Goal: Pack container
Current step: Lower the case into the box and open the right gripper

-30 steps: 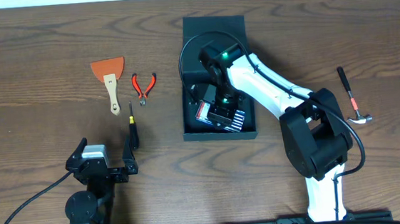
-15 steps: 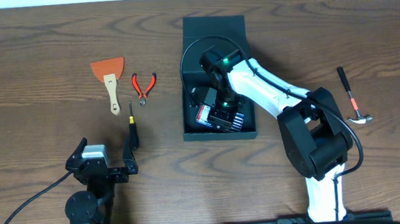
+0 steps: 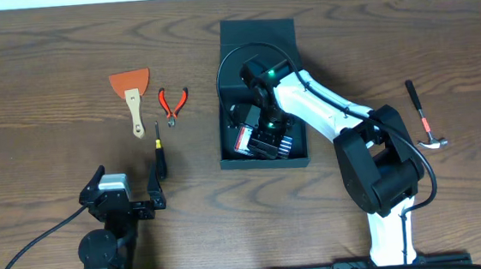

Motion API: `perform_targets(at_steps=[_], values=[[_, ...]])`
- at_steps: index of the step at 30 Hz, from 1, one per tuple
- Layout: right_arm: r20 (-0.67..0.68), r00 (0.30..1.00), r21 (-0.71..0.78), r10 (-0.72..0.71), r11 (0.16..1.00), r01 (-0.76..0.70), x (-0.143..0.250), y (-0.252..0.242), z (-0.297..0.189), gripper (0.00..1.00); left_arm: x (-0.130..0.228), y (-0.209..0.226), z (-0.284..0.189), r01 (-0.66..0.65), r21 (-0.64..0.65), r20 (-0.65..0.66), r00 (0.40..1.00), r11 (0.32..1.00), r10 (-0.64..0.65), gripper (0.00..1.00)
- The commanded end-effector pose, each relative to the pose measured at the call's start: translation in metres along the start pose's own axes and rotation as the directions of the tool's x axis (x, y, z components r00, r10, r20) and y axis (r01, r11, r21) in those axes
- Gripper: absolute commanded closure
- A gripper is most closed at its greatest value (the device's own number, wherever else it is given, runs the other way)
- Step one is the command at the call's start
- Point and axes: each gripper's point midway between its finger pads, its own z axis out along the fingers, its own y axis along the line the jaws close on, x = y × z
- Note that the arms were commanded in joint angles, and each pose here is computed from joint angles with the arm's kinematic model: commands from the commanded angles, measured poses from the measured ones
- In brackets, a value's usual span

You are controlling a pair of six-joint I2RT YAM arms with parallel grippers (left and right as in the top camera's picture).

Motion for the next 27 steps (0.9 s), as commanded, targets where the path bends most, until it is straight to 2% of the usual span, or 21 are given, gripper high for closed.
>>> perform_targets(at_steps=[1, 8, 16, 21, 27], values=[[0.0, 1.0, -0.02, 0.001, 1.0, -0.001, -0.001, 0.005, 0.004, 0.3, 0.001, -0.002, 0.0, -0.014, 0.009, 0.001, 1.0, 1.0, 0.014, 0.01], [0.042, 0.999, 0.007, 0.024, 1.0, -0.024, -0.013, 0.0, -0.011, 0.3, 0.001, -0.002, 0.0, -0.014, 0.009, 0.001, 1.0, 1.0, 0.014, 0.02], [0.181, 0.977, 0.078, 0.108, 0.989, -0.124, -0.052, -0.014, -0.074, 0.31, 0.001, -0.002, 0.0, -0.014, 0.009, 0.001, 1.0, 1.0, 0.014, 0.01], [0.268, 0.925, 0.113, 0.269, 0.945, -0.307, -0.061, -0.03, -0.127, 0.32, 0.001, -0.002, 0.0, -0.014, 0.009, 0.001, 1.0, 1.0, 0.014, 0.02], [0.315, 0.826, 0.191, 0.468, 0.821, -0.538, -0.035, -0.056, -0.177, 0.29, 0.001, -0.002, 0.0, -0.014, 0.009, 0.001, 1.0, 1.0, 0.014, 0.02]])
